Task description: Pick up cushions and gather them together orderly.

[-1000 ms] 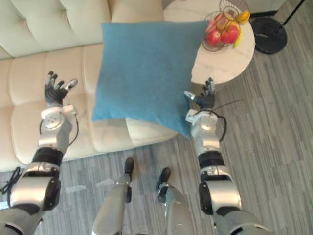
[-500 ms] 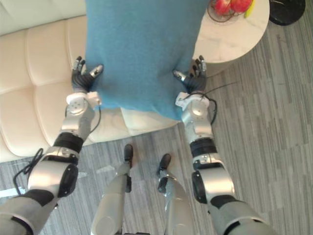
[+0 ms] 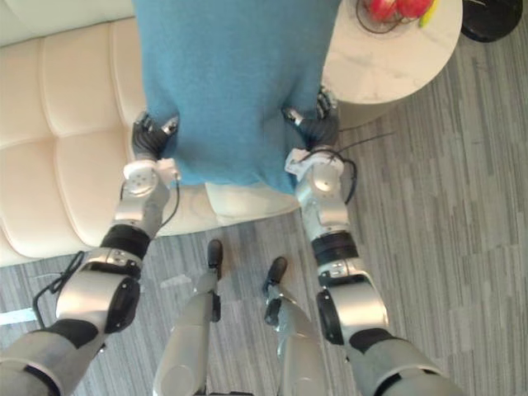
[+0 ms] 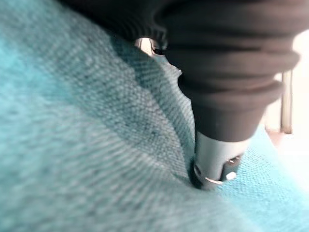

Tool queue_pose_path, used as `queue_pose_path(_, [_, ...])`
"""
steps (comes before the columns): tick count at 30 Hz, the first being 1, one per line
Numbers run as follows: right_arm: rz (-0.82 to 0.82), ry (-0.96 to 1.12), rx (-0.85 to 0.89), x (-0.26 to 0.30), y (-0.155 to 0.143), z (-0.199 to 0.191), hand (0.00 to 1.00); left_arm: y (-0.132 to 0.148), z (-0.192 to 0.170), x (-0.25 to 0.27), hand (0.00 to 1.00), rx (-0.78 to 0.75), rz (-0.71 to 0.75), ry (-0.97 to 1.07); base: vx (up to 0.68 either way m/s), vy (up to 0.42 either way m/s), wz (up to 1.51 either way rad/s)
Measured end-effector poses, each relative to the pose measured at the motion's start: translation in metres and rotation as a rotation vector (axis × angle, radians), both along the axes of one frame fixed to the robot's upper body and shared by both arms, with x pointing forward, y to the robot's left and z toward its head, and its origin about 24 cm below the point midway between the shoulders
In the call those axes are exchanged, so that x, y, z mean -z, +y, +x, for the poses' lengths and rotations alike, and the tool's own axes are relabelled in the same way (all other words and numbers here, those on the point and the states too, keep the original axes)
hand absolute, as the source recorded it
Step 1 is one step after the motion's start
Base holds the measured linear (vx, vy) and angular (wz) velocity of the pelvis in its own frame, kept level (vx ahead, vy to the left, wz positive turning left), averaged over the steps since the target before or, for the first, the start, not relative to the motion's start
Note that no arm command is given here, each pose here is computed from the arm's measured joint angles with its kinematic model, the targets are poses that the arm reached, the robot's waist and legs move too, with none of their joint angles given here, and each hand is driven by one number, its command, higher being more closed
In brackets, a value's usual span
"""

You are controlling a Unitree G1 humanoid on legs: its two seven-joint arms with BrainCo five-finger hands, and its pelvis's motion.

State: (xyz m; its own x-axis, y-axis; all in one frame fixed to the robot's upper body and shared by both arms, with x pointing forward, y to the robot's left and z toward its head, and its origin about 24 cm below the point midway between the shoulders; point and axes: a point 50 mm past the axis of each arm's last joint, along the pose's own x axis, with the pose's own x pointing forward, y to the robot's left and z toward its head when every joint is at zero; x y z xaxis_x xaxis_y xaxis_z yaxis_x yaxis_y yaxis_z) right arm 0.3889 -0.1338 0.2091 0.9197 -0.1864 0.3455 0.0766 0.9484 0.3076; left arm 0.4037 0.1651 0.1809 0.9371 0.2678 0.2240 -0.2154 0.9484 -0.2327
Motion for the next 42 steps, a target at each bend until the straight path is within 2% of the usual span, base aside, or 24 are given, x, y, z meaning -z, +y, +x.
queue_pose_path(10, [0.008,-0.004,0.007,-0.001,0.000,0.000,1.00,-0.008,-0.006,-0.024,1.00,0.038,-0.108,-0.116,0.00,-0.002,-0.01])
queue_pose_path(15, [0.014,0.007,0.018,0.011,-0.005,-0.006,1.00,-0.017,-0.019,-0.017,1.00,0.072,-0.149,-0.155,-0.01,-0.006,-0.04])
queue_pose_path(20, [0.046,-0.002,0.023,0.034,-0.011,-0.029,1.00,-0.023,-0.044,-0.005,1.00,0.109,-0.180,-0.217,0.00,-0.007,-0.04])
queue_pose_path(24, [0.074,-0.017,0.007,0.064,-0.010,-0.063,1.00,-0.028,-0.087,0.026,1.00,0.115,-0.306,-0.254,0.01,0.025,-0.15])
queue_pose_path(27, [0.070,-0.017,0.008,0.075,-0.015,-0.076,1.00,-0.033,-0.103,0.041,1.00,0.121,-0.347,-0.229,0.05,0.032,0.03])
queue_pose_path(32, [0.023,0.116,0.006,0.119,-0.018,-0.099,1.00,-0.032,-0.132,0.093,1.00,0.101,-0.372,-0.062,0.07,0.020,0.19])
queue_pose_path(37, [-0.012,0.179,-0.022,0.139,-0.016,-0.114,1.00,-0.027,-0.158,0.115,1.00,0.097,-0.372,0.002,0.04,-0.005,0.29])
queue_pose_path(42, [-0.030,0.192,-0.026,0.145,-0.019,-0.123,1.00,-0.026,-0.169,0.129,1.00,0.105,-0.370,0.051,0.01,-0.007,0.51])
